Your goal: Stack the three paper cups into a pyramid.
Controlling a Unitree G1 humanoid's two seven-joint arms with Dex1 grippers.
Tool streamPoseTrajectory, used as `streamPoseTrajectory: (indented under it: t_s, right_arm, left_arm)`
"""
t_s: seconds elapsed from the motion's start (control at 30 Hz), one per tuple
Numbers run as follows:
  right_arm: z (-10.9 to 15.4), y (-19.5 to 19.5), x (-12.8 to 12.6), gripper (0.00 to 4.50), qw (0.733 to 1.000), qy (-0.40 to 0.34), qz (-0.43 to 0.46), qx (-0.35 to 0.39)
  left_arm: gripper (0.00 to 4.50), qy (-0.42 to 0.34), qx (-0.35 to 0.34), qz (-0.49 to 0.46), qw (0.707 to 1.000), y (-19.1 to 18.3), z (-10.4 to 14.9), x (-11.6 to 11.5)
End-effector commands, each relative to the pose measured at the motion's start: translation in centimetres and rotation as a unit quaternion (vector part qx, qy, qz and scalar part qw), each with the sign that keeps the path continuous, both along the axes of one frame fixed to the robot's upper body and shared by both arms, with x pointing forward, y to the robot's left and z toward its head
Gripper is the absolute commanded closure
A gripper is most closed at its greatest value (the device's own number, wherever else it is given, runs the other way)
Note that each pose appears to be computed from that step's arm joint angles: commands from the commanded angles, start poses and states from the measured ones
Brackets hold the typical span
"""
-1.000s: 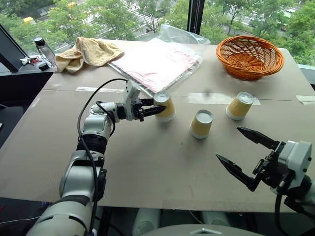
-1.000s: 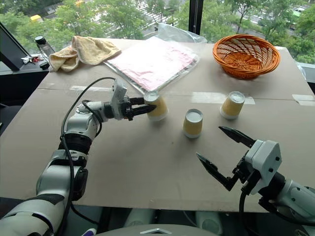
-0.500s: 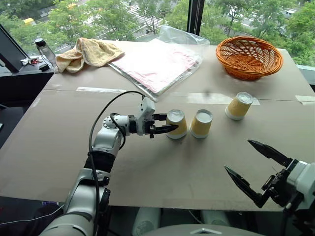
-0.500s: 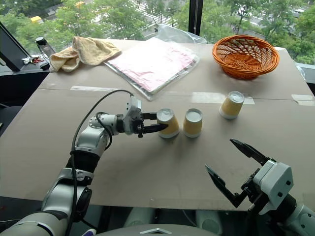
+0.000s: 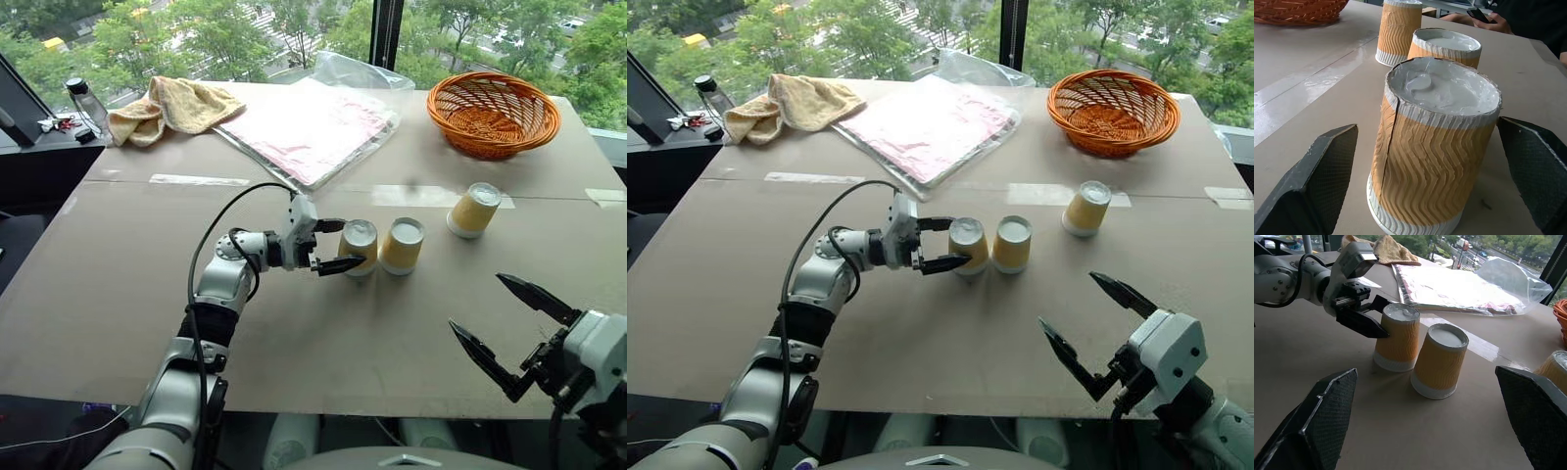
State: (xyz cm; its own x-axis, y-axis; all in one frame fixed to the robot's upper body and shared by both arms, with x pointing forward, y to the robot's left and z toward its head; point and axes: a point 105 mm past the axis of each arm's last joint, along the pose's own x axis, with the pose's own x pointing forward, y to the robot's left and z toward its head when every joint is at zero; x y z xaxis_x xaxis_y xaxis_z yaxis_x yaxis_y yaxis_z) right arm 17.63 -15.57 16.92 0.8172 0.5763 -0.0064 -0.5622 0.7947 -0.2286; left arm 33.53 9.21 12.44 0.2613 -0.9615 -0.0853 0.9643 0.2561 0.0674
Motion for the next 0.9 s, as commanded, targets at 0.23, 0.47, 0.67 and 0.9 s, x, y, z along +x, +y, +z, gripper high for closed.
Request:
streamPoseTrajectory:
  t_s: [0.23,0.47,0.67,0.9]
  right_arm:
    - [-0.5,-5.4,10.5,0.0,0.988,0.019,-0.156,-0.01]
    - [-0.8,-7.1,16.0,0.0,0.983,0.056,-0.177,0.014]
    - [-1.0,-7.0,19.1,0.0,0.981,0.082,-0.168,0.051]
    - [-0.6,-6.4,20.4,1.84,0.985,0.08,-0.138,0.06]
  left_arm:
    - [0.04,0.018,-0.044,0.0,0.999,4.9,4.0,-4.8]
    - [0.04,0.046,-0.048,-0.022,0.998,6.5,6.0,-7.9]
    - [0.04,0.043,-0.05,-0.027,0.997,6.6,7.4,-8.5]
    - [0.0,0.038,-0.054,-0.02,0.998,6.5,8.2,-7.9]
